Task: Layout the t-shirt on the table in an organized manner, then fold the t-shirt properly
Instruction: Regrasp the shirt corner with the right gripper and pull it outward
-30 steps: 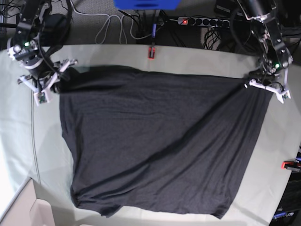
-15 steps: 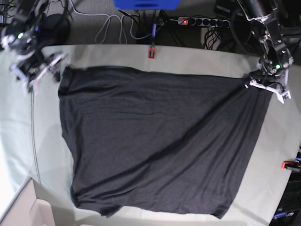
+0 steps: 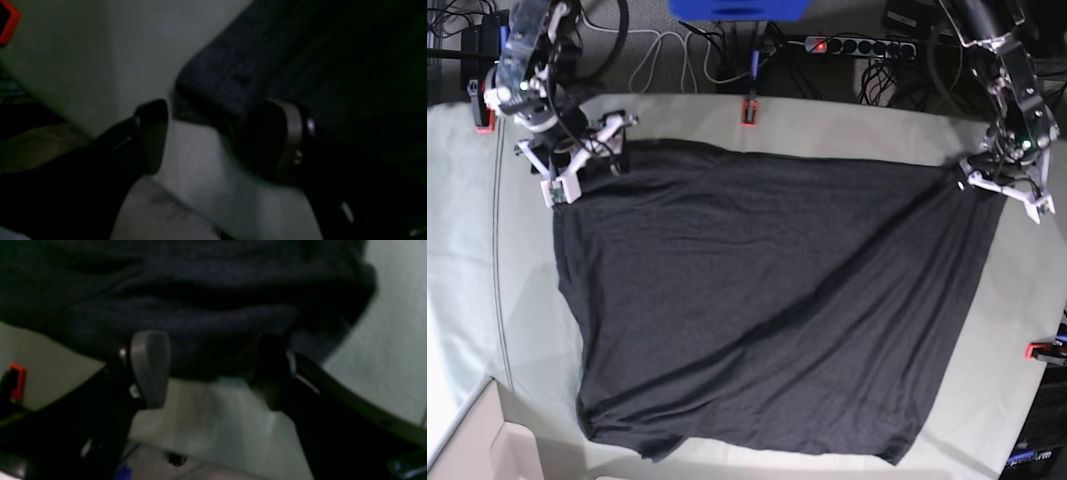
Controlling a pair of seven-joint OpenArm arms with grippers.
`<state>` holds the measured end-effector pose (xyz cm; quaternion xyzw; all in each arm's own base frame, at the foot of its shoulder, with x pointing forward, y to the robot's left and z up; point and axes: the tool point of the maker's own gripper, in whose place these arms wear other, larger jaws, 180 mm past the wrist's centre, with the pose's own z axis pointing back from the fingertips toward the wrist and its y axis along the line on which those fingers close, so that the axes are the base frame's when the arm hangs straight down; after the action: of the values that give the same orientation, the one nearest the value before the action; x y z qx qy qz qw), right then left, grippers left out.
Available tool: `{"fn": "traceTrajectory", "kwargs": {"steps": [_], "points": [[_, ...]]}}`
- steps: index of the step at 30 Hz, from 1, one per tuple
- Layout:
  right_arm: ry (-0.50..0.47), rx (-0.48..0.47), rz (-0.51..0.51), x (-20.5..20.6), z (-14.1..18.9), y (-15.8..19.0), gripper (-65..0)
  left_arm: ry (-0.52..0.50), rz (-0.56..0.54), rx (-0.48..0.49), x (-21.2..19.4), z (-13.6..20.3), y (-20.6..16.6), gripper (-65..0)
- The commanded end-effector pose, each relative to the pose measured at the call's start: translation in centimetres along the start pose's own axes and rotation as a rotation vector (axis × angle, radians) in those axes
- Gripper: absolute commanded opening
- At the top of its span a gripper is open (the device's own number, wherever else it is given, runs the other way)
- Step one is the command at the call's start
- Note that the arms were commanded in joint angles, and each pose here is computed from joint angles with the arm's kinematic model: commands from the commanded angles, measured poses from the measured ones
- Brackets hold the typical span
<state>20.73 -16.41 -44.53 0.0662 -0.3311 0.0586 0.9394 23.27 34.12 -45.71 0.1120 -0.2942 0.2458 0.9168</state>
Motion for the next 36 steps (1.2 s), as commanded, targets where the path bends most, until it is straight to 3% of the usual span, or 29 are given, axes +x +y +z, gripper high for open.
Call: {"fn": "traceTrajectory", "kwargs": {"steps": [1,9,20,22,26,36], "points": [[-0.029,0.002,-0.005,0.6,0.1,-0.1,-22.3,-0.048,0.000,0.012,1.9,0.2,0.4,-22.1],[-0.027,0.006,-0.010,0.6,-0.1,0.0,-22.9,-0.051,0.001,0.010,2.0,0.2,0.4,-22.1],[0.051,0.051,-0.061,-2.3,-1.9,0.7,-38.8,-0.068,0.008,0.003,2.9,0.2,0.0,-22.1],[0.054,0.051,-0.061,-2.4,-1.9,0.7,-44.9,-0.068,0.008,0.003,2.9,0.2,0.0,-22.1],[0.055,0.038,-0.050,-2.3,-1.4,0.4,-65.0,-0.074,0.008,0.002,3.1,0.3,-0.1,-22.1],[-0.023,-0.055,0.065,-0.9,6.1,0.9,-65.0,-0.094,0.015,-0.005,4.1,0.3,-0.5,-22.1]]}}
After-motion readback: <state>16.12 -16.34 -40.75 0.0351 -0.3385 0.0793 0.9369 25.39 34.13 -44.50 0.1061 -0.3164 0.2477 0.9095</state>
